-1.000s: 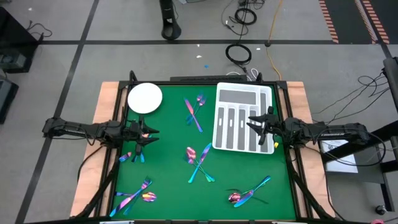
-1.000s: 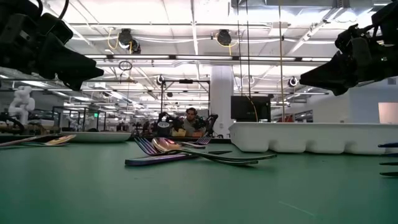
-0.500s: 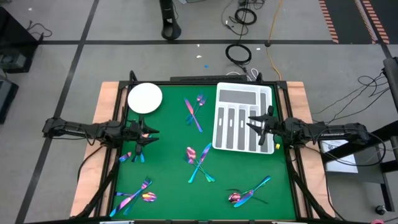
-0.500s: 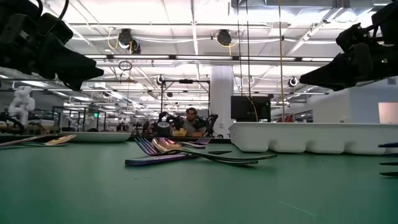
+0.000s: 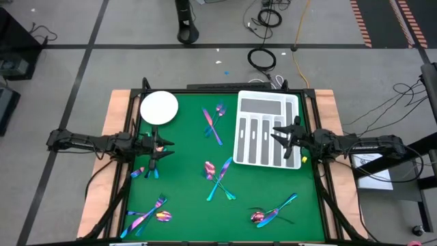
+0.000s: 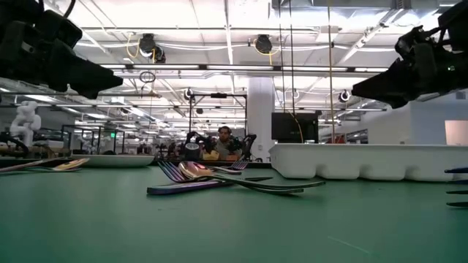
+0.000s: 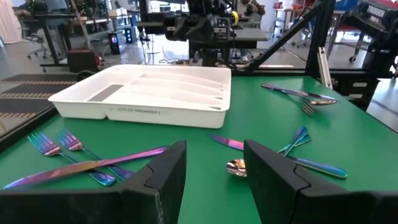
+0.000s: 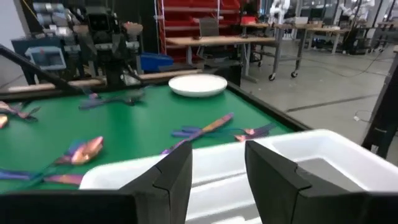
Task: Sort silverware
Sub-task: Put the blue knife into the white cutlery tray
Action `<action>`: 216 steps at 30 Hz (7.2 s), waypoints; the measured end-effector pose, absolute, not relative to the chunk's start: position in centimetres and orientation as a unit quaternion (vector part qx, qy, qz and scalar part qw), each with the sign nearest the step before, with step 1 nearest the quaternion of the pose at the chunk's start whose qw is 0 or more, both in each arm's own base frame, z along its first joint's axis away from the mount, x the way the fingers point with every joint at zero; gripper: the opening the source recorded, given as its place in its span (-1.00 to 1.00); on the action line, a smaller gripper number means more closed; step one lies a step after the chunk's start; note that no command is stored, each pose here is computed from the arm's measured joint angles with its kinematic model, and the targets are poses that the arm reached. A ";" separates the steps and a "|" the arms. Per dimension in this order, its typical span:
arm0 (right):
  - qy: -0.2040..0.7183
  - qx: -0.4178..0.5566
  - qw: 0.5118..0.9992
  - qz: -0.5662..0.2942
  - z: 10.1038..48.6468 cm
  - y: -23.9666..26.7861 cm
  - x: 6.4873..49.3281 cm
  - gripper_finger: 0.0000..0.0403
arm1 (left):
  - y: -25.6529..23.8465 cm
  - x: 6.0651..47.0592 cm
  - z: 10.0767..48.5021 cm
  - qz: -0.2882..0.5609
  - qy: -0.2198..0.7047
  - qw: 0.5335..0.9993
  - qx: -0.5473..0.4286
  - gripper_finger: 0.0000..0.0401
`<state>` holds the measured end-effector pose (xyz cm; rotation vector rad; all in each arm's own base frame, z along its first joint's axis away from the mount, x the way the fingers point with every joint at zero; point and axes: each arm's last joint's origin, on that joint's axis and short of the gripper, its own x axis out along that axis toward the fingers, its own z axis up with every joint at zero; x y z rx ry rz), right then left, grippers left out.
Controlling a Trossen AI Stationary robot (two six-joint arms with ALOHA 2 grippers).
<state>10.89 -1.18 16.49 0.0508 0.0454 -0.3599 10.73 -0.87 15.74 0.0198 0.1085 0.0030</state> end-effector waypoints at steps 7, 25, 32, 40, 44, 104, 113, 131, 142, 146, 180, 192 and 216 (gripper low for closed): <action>-0.034 0.011 0.985 -0.171 18.5 -1.1 10.9 -0.32 | -0.9 10.8 16.6 0.002 0.013 1.000 -0.011 -0.19; 0.143 -0.032 0.989 -0.038 29.7 0.8 16.1 -0.32 | -0.6 10.6 18.6 0.036 -0.094 0.981 -0.163 -0.19; 0.235 0.004 0.970 -0.060 32.4 1.6 21.6 -0.32 | -0.5 10.5 21.9 0.047 -0.119 0.987 -0.098 -0.19; 0.307 0.061 0.928 -0.204 32.1 -2.2 29.7 -0.32 | -0.1 11.7 24.2 0.153 0.026 0.986 -0.064 -0.19; 0.323 0.091 0.912 -0.236 30.8 -4.4 33.5 -0.32 | -0.2 12.2 24.3 0.156 0.064 0.984 -0.055 -0.19; 0.521 0.193 0.785 -0.273 13.3 -11.1 46.1 -0.73 | -0.3 12.8 23.3 0.146 0.110 0.980 -0.081 -0.19; 0.506 0.192 0.790 -0.288 14.5 -11.2 45.9 -0.91 | -0.3 12.8 23.3 0.146 0.110 0.980 -0.081 -0.19; 0.421 0.220 0.812 -0.339 28.5 -11.2 40.1 -0.96 | -0.3 12.8 23.2 0.145 0.112 0.980 -0.076 -0.19; 0.455 0.249 0.680 -0.519 33.3 -6.2 30.0 -0.97 | -0.3 12.8 23.2 0.144 0.114 0.981 -0.064 -0.19; 0.442 0.290 0.649 -0.547 30.9 -4.7 27.6 -0.97 | -0.4 12.8 23.2 0.144 0.117 0.981 -0.063 -0.19; 0.399 0.446 0.529 -0.602 18.9 -1.1 21.7 -0.94 | -0.5 13.6 24.5 0.131 0.058 0.990 0.009 -0.19; 0.409 0.454 0.522 -0.595 18.9 -0.9 21.7 -0.65 | -0.4 14.0 23.0 0.138 0.103 0.984 0.047 -0.19; 0.548 0.406 0.608 -0.406 19.0 -0.3 22.7 -0.30 | -0.8 15.5 23.3 0.110 0.059 0.991 0.053 -0.19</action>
